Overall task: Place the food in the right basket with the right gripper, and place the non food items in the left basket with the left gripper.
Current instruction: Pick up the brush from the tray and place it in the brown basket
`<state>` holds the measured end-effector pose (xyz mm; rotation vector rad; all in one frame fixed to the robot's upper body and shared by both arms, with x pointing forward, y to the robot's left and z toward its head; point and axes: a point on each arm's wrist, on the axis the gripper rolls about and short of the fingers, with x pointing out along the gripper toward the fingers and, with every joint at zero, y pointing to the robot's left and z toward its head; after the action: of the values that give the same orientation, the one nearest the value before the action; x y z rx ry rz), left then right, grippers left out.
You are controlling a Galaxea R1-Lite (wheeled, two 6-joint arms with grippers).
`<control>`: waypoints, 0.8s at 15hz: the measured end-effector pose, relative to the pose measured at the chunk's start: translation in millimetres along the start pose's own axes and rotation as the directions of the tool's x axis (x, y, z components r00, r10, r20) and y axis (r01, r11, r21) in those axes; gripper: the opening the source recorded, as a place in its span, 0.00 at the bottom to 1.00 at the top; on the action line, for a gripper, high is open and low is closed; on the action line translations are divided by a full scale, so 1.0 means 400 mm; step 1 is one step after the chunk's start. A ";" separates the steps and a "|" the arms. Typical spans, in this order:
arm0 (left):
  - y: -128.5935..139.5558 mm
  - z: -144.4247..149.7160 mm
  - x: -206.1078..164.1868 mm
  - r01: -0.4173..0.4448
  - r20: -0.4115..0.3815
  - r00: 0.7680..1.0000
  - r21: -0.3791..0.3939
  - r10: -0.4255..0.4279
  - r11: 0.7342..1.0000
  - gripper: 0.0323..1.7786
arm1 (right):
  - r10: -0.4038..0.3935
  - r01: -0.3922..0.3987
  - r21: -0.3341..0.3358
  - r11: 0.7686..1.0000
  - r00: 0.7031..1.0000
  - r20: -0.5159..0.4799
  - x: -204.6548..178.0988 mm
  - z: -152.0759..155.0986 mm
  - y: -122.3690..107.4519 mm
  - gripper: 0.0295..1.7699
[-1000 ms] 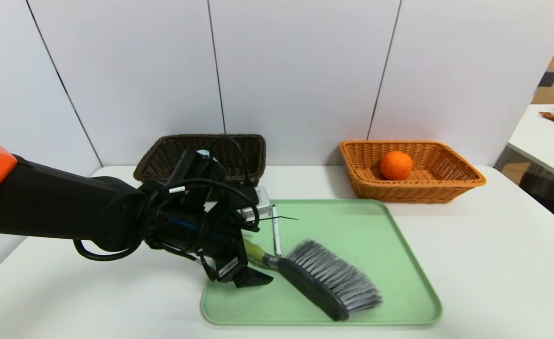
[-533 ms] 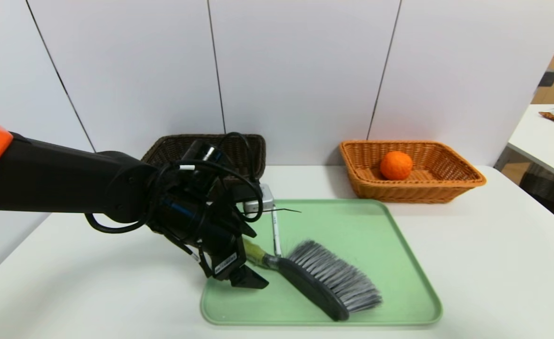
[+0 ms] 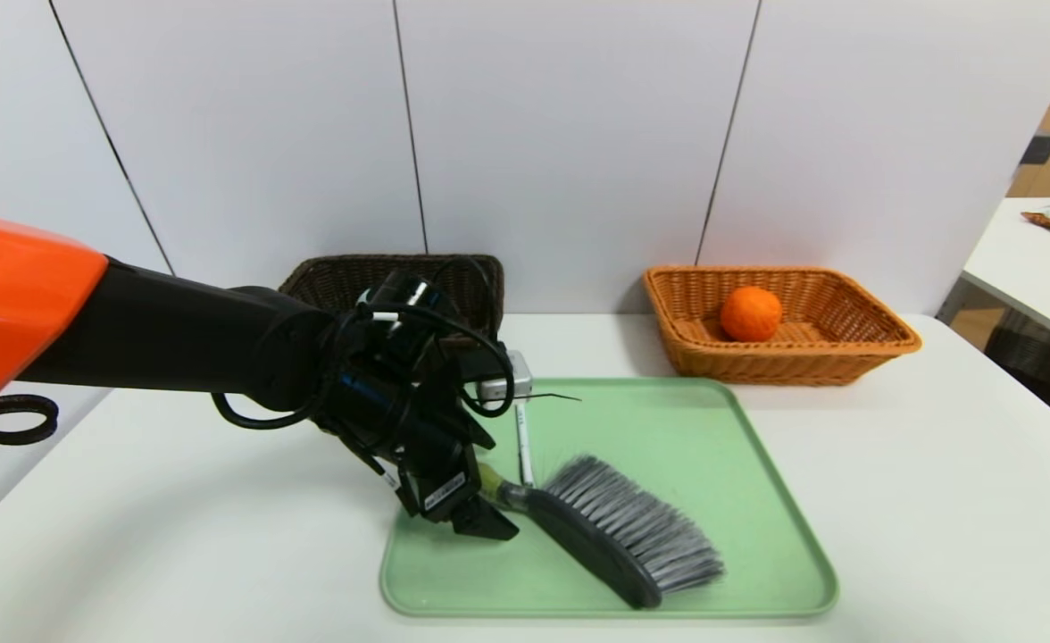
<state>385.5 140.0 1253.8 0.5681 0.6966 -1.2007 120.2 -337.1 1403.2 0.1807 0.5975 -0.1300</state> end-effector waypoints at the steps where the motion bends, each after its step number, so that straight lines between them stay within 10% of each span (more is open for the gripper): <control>1: 0.000 -0.001 0.002 0.002 -0.003 1.000 0.002 -0.002 1.000 0.95 | -0.001 0.001 0.000 1.000 1.000 -0.001 0.000 0.000 0.000 0.96; 12: -0.003 -0.004 -0.001 0.008 -0.011 1.000 -0.002 -0.008 1.000 0.95 | -0.005 0.005 -0.001 1.000 1.000 -0.012 0.007 -0.003 0.000 0.96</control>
<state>384.0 141.1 1253.0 0.5708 0.7095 -1.2047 121.9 -337.0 1400.8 0.1792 0.6097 -0.1338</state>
